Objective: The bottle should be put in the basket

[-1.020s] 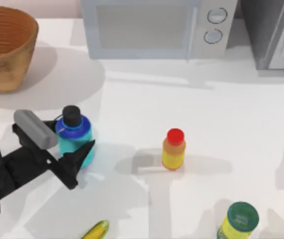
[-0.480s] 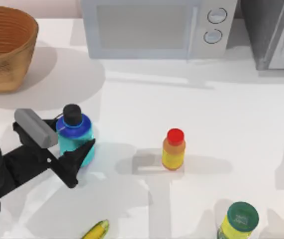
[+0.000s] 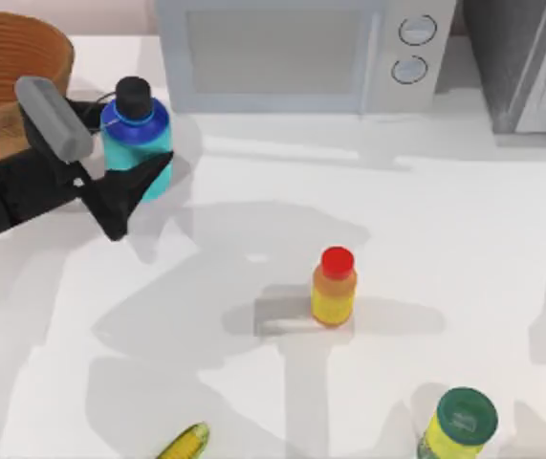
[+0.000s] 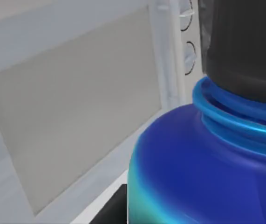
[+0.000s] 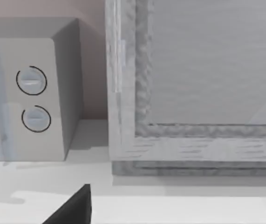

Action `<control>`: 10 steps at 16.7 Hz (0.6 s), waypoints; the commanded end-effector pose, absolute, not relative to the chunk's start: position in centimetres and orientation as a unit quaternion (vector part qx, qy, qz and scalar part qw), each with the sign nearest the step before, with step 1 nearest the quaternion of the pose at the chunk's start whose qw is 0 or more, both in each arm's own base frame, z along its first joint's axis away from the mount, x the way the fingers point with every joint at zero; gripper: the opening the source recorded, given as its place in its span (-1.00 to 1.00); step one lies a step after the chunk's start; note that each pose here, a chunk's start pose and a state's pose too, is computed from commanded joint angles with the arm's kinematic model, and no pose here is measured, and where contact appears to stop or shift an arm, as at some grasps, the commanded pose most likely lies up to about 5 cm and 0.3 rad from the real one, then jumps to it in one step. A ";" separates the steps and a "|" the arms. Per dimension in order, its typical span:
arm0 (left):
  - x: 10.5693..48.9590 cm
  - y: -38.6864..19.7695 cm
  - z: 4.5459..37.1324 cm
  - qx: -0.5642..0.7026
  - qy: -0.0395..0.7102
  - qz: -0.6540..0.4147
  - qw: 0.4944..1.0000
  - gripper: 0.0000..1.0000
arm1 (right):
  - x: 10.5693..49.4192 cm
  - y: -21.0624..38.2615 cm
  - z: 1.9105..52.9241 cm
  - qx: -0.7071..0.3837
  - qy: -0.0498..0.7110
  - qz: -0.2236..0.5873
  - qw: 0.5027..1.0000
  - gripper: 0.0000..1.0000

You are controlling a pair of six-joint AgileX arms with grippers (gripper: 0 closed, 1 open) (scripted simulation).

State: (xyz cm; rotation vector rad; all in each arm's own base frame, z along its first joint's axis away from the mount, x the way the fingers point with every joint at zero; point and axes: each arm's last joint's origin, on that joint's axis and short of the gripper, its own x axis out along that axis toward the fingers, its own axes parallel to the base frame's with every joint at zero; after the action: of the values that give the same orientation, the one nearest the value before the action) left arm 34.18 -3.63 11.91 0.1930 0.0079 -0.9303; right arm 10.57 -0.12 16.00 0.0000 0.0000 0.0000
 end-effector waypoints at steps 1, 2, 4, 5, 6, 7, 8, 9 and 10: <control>35.6 -2.9 13.4 0.099 -0.004 -0.455 0.885 -1.00 | 10.6 -0.1 16.0 0.000 0.000 0.000 1.000 1.00; 37.0 -2.1 14.9 0.103 -0.010 -0.460 0.882 -1.00 | 10.6 -0.1 16.0 0.000 0.000 0.000 1.000 1.00; 39.3 0.2 18.1 0.108 -0.016 -0.469 0.877 -1.00 | 10.6 -0.1 16.0 0.000 0.000 0.000 1.000 1.00; 40.2 1.5 19.7 0.108 -0.015 -0.470 0.876 -1.00 | 10.6 -0.1 16.0 0.000 0.000 0.000 1.000 1.00; 41.0 3.1 21.3 0.105 -0.013 -0.470 0.876 -1.00 | 10.6 -0.1 16.0 0.000 0.000 0.000 1.000 1.00; 41.6 4.8 22.6 0.100 -0.007 -0.467 0.878 -1.00 | 10.6 -0.1 16.0 0.000 0.000 0.000 1.000 1.00; 42.0 6.6 23.8 0.093 0.000 -0.462 0.882 -1.00 | 10.6 -0.1 16.0 0.000 0.000 0.000 1.000 1.00; 42.3 8.5 24.8 0.084 0.009 -0.455 0.886 -1.00 | 10.6 -0.1 16.0 0.000 0.000 0.000 1.000 1.00; 42.3 10.4 25.7 0.074 0.017 -0.447 0.891 -1.00 | 10.6 -0.1 16.0 0.000 0.000 0.000 1.000 1.00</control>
State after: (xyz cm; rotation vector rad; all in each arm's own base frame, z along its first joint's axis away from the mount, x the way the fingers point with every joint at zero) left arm 42.33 10.44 25.73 0.1527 0.0359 -0.9287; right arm 10.57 -0.12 16.00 0.0000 0.0000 0.0000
